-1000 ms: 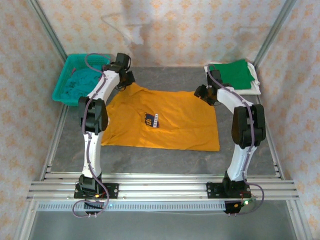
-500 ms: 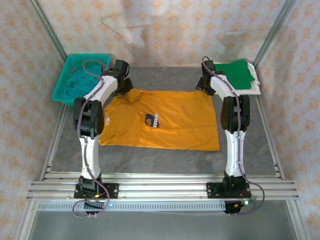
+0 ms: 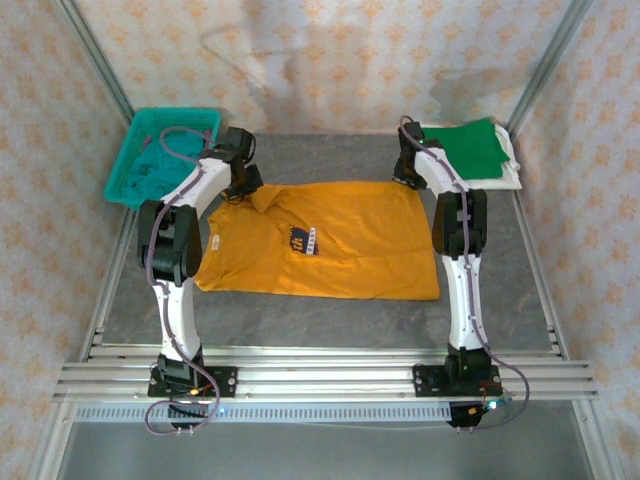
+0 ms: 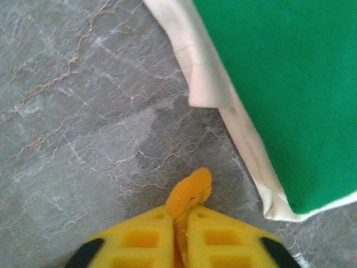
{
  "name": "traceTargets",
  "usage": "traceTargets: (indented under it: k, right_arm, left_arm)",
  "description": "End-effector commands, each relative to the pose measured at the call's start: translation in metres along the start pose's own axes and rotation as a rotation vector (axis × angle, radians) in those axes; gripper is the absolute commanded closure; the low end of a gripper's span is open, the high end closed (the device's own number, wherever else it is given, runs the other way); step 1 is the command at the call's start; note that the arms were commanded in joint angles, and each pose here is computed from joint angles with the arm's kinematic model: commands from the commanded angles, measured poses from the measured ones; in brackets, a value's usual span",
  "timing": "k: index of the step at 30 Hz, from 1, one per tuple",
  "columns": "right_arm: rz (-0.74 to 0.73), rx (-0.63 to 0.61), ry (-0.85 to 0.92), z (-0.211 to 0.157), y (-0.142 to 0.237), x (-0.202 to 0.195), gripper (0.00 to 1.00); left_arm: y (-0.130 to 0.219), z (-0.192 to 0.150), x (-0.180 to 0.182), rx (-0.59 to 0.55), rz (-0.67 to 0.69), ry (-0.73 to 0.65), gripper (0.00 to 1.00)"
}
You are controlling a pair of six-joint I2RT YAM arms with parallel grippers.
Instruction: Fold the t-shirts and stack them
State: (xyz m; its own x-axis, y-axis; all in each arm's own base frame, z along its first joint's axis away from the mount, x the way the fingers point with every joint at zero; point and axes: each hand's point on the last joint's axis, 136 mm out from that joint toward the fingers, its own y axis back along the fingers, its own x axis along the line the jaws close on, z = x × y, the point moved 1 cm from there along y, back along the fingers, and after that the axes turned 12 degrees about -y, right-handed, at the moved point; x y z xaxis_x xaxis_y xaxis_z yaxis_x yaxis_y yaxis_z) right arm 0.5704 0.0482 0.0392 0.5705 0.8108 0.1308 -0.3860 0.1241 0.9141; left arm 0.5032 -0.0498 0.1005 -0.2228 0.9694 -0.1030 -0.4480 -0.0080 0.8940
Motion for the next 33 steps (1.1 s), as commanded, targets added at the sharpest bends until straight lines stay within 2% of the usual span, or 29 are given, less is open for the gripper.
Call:
traceTargets:
  k: [1,2,12,19,22,29,33]
  right_arm:
    - [-0.037,0.006,0.008,-0.002,0.005,-0.012,0.97]
    - [-0.029,-0.006,0.007,0.001,0.011,-0.012,1.00]
    - [0.033,-0.140,-0.022,0.020,0.067,-0.017,1.00]
    - [0.142,-0.244,-0.020,0.038,0.079,-0.002,1.00]
    - [0.220,-0.284,-0.014,0.047,0.084,0.013,1.00]
    - [0.298,-0.340,-0.029,0.062,0.091,0.030,1.00]
    - [0.308,-0.355,-0.056,0.060,0.099,0.025,1.00]
  left_arm:
    - [0.029,0.015,0.006,-0.072,0.029,-0.001,1.00]
    - [0.033,0.017,0.008,-0.080,0.032,0.001,1.00]
    - [0.053,0.022,0.016,-0.094,0.043,0.005,1.00]
    - [0.046,0.025,0.030,-0.065,0.078,-0.001,1.00]
    - [0.038,0.034,0.032,-0.056,0.083,-0.001,1.00]
    - [0.031,0.064,0.024,-0.083,0.060,0.005,1.00]
    - [0.032,0.057,0.021,-0.076,0.051,0.005,1.00]
